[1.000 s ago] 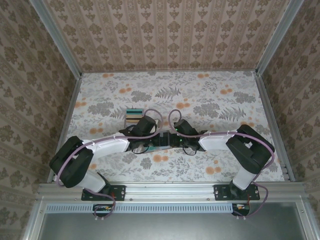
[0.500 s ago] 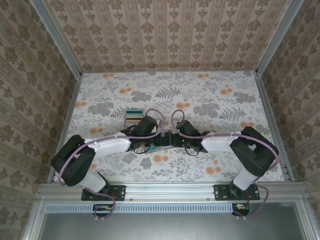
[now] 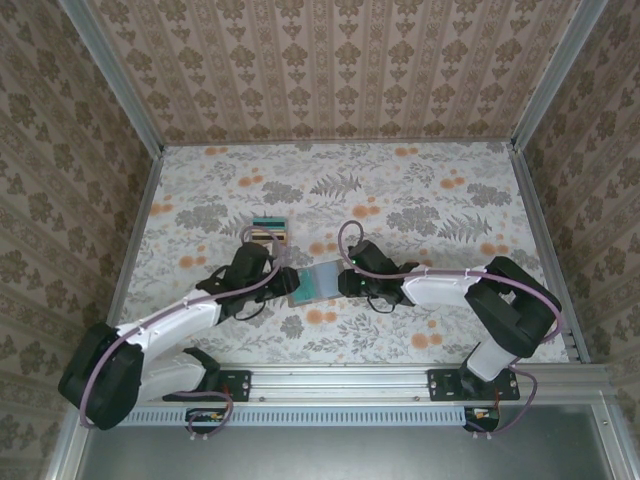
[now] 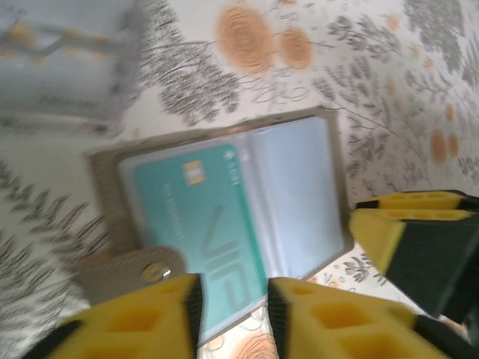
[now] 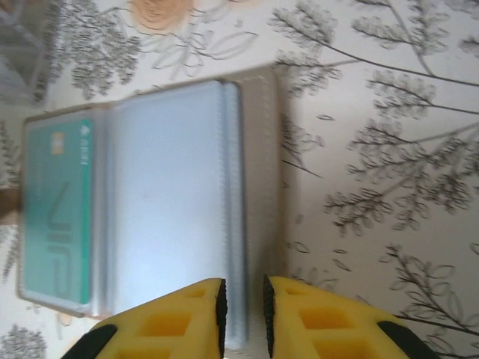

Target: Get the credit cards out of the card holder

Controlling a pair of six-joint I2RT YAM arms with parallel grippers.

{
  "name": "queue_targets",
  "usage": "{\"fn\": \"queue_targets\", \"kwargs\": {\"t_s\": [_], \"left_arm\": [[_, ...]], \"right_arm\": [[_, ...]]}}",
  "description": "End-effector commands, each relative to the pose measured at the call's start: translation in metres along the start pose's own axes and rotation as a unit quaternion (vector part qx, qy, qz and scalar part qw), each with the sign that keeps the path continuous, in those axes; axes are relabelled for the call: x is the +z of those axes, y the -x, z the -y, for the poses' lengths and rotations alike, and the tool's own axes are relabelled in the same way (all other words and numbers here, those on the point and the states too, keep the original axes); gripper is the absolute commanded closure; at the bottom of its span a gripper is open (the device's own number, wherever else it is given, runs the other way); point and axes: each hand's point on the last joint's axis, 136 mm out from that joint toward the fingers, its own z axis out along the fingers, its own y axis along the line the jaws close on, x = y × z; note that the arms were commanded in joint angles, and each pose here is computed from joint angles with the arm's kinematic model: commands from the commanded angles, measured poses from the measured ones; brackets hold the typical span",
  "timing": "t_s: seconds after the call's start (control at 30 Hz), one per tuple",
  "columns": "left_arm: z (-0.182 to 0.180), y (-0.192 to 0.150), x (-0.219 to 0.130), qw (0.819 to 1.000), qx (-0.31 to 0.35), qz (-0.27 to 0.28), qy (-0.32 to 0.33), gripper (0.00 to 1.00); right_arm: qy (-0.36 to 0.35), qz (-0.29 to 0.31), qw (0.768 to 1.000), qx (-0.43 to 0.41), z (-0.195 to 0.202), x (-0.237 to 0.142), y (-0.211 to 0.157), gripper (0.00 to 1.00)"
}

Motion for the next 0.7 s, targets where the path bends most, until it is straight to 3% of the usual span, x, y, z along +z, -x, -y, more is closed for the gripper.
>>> {"fn": "queue_targets", "kwargs": {"t_s": [0.0, 0.07, 0.17, 0.67], "left_arm": [[-0.010, -0.006, -0.001, 1.000, -0.005, -0.009, 0.010, 0.80], [-0.009, -0.007, 0.003, 1.000, -0.005, -0.014, 0.008, 0.91], [-0.009, -0.008, 0.009, 1.000, -0.006, -0.023, 0.004, 0.97], [-0.027, -0.021, 0.024, 0.998, -0.017, -0.048, 0.031, 0.98]], "right_arm": [[0.047, -0.002, 0.999, -0.016, -0.036, -0.006, 0.010, 0.78], [0.060, -0.008, 0.998, -0.021, -0.047, -0.003, 0.010, 0.79], [0.071, -0.020, 0.997, -0.026, -0.059, 0.003, 0.008, 0.81], [0.093, -0.069, 0.993, -0.016, -0.076, 0.030, -0.004, 0.82]]}}
